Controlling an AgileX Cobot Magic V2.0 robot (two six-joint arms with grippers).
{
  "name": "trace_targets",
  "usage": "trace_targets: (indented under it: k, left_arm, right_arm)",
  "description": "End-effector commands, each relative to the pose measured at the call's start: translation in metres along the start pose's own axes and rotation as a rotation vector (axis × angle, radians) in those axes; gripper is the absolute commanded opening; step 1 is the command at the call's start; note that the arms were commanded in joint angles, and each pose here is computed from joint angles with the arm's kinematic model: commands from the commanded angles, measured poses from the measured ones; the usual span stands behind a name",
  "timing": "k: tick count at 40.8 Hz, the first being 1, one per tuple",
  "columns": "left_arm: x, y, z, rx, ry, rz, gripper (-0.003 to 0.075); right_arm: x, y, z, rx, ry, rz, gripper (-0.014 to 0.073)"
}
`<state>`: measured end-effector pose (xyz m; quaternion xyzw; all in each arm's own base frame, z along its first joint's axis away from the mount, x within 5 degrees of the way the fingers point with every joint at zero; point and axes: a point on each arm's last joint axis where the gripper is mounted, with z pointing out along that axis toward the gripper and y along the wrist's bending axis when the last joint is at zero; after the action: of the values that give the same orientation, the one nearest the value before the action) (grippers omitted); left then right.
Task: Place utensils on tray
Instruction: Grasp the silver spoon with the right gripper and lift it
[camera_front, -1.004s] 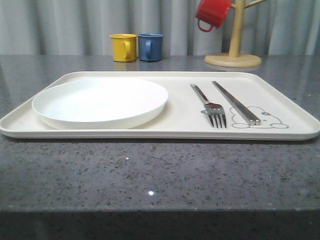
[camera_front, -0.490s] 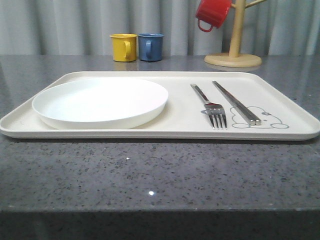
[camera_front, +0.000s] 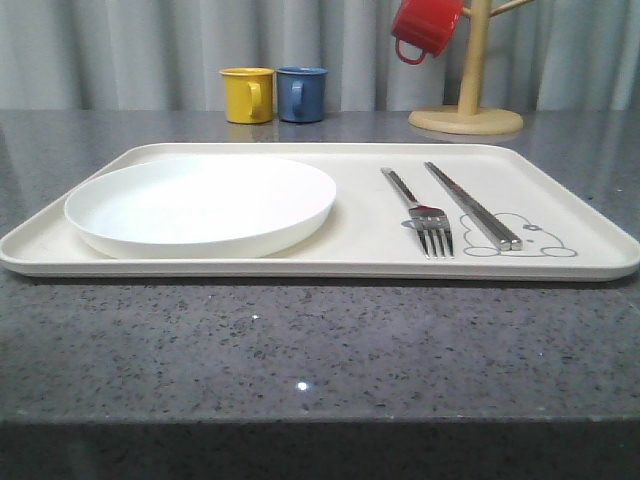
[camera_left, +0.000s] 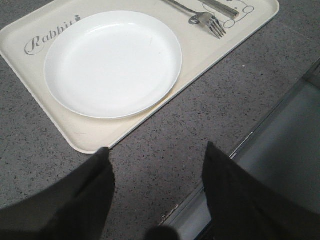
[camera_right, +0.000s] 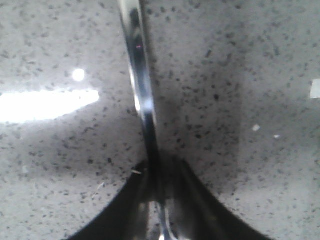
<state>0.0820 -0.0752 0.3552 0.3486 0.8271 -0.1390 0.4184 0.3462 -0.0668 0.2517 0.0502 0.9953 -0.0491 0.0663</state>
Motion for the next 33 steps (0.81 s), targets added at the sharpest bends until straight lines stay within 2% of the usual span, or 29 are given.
trace_targets:
  k: [1, 6, 14, 18, 26, 33]
  left_arm:
    - [-0.013, 0.000, -0.007, 0.006, -0.099, -0.003, 0.0389]
    - [-0.013, 0.000, -0.007, 0.006, -0.099, -0.003, 0.0389]
    - [-0.013, 0.000, -0.007, 0.006, -0.099, -0.003, 0.0389]
    - [-0.013, 0.000, -0.007, 0.006, -0.099, -0.003, 0.0389]
    - [-0.013, 0.000, -0.007, 0.006, -0.099, -0.003, 0.0389]
    - [-0.013, 0.000, -0.007, 0.006, -0.099, -0.003, 0.0389]
  right_arm:
    - [-0.002, -0.003, -0.018, 0.010, -0.074, -0.003, 0.0036]
    - [-0.002, -0.002, -0.019, -0.002, -0.071, 0.003, -0.0013]
    - [-0.001, 0.014, -0.045, -0.142, -0.074, 0.037, -0.0014]
    - [0.003, 0.033, -0.063, -0.191, -0.076, -0.004, -0.0014]
    - [0.015, 0.087, -0.086, -0.301, -0.079, -0.129, -0.0014]
    - [0.019, 0.122, -0.087, -0.378, -0.063, -0.125, -0.0014]
